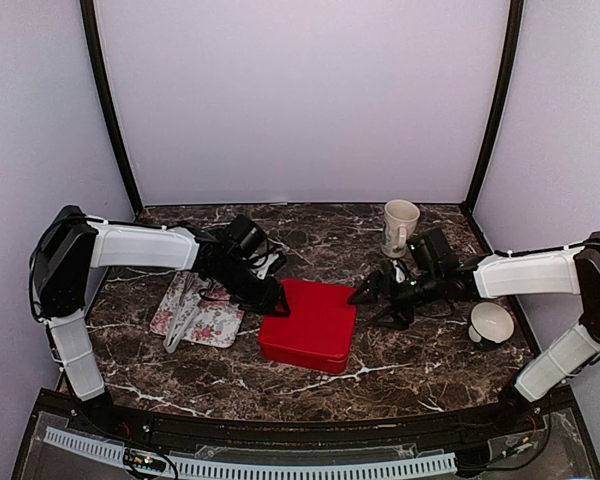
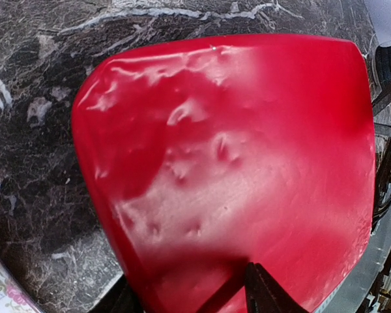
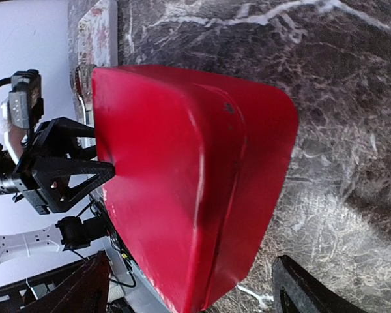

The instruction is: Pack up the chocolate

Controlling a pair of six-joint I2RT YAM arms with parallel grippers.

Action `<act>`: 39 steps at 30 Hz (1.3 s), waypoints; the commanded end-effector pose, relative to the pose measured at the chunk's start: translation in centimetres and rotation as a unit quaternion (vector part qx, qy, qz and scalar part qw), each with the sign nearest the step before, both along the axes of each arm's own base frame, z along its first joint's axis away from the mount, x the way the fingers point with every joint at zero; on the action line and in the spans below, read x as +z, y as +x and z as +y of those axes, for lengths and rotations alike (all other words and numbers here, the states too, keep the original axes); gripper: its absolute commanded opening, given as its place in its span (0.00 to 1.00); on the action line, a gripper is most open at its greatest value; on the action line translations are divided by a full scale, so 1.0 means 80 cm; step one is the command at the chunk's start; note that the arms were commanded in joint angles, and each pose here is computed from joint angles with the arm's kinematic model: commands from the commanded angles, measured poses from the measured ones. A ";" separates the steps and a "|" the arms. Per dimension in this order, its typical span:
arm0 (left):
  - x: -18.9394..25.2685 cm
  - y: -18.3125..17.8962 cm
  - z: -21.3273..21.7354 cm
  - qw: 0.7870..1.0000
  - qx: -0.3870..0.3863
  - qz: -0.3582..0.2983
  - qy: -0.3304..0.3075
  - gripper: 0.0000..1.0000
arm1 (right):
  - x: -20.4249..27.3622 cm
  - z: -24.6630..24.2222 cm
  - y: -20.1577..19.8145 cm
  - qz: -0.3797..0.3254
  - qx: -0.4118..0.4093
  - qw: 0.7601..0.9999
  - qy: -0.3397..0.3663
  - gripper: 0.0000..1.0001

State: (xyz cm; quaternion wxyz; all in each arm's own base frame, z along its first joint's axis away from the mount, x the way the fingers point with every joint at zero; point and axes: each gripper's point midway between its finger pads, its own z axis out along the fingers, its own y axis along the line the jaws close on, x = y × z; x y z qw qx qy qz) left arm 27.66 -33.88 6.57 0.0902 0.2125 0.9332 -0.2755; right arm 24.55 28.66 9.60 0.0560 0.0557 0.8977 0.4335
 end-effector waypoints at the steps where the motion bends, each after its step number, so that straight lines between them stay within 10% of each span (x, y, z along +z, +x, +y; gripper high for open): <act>1: -0.024 -0.026 -0.001 0.999 -0.021 0.027 0.037 0.53 | -0.011 0.002 -0.007 0.010 0.017 1.000 -0.009 0.88; 10: -0.029 -0.027 -0.004 0.998 -0.023 0.034 0.047 0.53 | -0.037 0.034 -0.010 0.032 0.041 0.998 0.019 0.76; 20: -0.024 -0.024 -0.004 0.998 -0.028 0.028 0.054 0.53 | -0.094 0.010 -0.052 0.069 0.055 0.996 0.008 0.32; 39: 0.125 0.023 0.027 0.989 -0.035 -0.144 0.012 0.66 | -0.116 0.020 -0.066 0.084 0.043 0.995 0.009 0.25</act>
